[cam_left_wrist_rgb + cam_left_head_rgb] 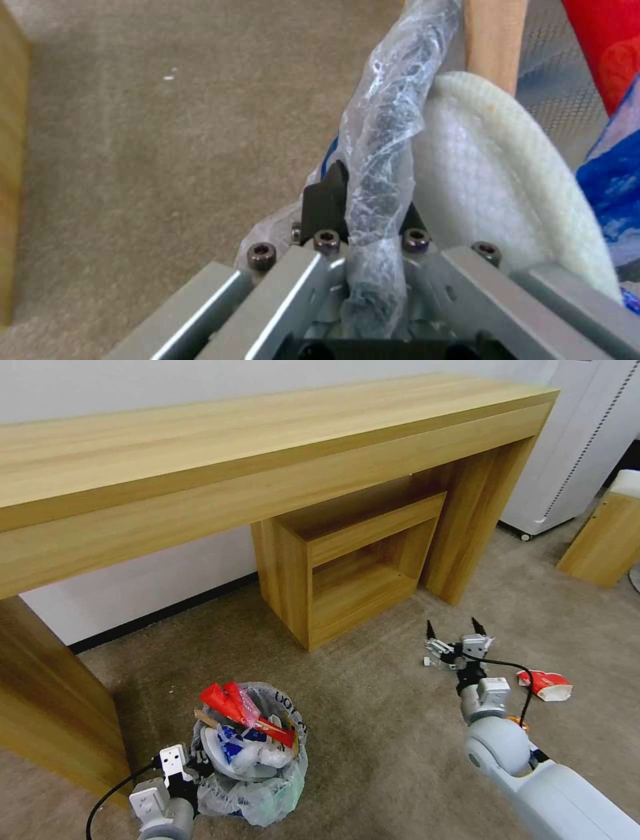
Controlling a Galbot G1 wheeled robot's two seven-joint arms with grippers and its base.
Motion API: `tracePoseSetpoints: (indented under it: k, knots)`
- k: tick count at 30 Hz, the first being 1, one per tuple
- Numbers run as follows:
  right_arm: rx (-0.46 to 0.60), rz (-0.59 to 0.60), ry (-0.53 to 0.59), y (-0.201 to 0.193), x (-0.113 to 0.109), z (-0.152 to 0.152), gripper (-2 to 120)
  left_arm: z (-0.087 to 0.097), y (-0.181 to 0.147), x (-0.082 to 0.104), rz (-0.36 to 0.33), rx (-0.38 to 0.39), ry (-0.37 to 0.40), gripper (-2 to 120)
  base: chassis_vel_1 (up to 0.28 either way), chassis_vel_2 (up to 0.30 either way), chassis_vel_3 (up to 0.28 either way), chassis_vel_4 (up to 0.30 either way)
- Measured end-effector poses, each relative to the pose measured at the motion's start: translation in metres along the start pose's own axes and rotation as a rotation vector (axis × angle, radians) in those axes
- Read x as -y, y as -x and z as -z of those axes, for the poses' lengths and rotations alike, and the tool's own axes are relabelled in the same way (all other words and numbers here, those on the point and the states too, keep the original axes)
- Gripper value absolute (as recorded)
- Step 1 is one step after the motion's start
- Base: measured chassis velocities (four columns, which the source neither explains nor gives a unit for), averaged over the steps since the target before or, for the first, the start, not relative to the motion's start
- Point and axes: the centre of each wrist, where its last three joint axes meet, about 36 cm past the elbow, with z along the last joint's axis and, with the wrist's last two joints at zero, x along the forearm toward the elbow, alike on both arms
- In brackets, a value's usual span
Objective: Pick up the trash bin and place the garbage on the floor into it.
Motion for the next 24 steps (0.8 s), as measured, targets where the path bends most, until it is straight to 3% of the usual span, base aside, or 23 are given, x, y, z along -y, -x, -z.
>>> tracePoseSetpoints:
  k: [24]
  knots:
    - [-0.014,-0.082,0.028,-0.017,0.01,-0.014,100,0.0,-0.006,0.001,-0.007,0.004,0.012,0,-0.101,-0.1,-0.093,-0.105]
